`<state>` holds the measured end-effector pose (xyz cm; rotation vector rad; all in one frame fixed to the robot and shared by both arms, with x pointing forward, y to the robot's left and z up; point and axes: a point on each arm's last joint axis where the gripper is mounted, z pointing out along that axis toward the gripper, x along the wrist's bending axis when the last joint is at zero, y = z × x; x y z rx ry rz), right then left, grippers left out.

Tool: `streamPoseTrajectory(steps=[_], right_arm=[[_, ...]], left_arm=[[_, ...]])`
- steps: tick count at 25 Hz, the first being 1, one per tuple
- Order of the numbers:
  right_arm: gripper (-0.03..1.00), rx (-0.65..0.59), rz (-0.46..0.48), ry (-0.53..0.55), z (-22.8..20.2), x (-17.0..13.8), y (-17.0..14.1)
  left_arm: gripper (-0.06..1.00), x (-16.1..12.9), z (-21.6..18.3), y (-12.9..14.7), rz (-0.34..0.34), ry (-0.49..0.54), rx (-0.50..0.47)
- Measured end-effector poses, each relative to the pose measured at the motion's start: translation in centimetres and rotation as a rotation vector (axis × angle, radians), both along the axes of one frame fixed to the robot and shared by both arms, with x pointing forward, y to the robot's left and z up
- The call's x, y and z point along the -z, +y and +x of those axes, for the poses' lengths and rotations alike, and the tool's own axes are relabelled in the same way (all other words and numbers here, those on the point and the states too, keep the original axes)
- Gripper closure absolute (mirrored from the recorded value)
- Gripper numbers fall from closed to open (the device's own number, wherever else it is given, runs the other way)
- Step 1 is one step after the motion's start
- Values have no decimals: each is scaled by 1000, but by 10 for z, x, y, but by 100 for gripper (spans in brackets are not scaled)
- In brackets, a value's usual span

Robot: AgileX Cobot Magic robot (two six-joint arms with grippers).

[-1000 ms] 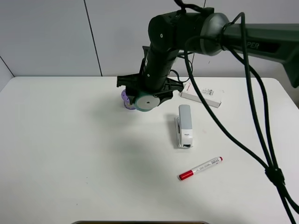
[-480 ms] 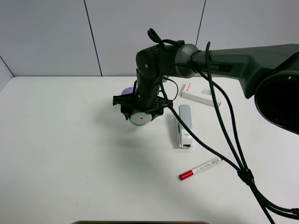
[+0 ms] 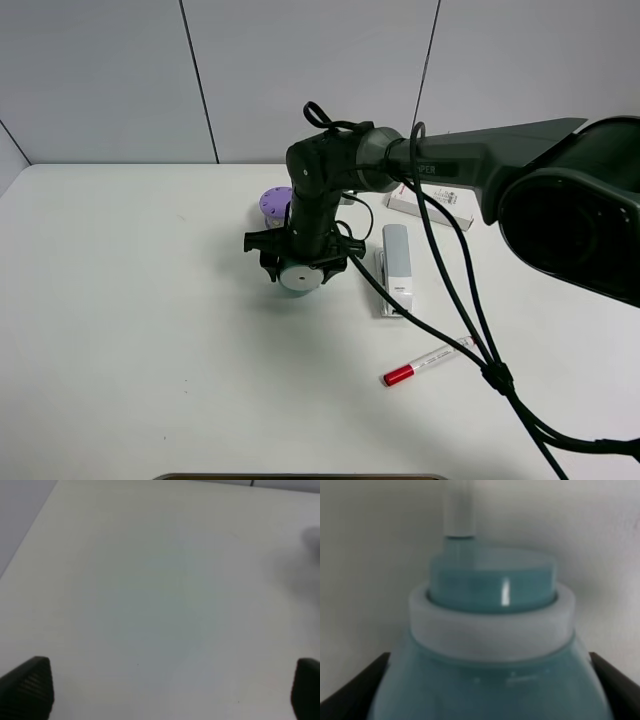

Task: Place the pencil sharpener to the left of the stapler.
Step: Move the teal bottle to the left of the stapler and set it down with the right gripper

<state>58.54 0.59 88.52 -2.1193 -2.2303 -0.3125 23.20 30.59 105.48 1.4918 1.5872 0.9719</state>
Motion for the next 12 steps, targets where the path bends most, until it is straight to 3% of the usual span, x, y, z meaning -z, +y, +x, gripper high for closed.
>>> streamPoseTrajectory(steps=[12], right_arm=[[29, 5, -1, 15, 0, 5, 1]], left_arm=[[-1, 0, 0, 0, 0, 0, 0]])
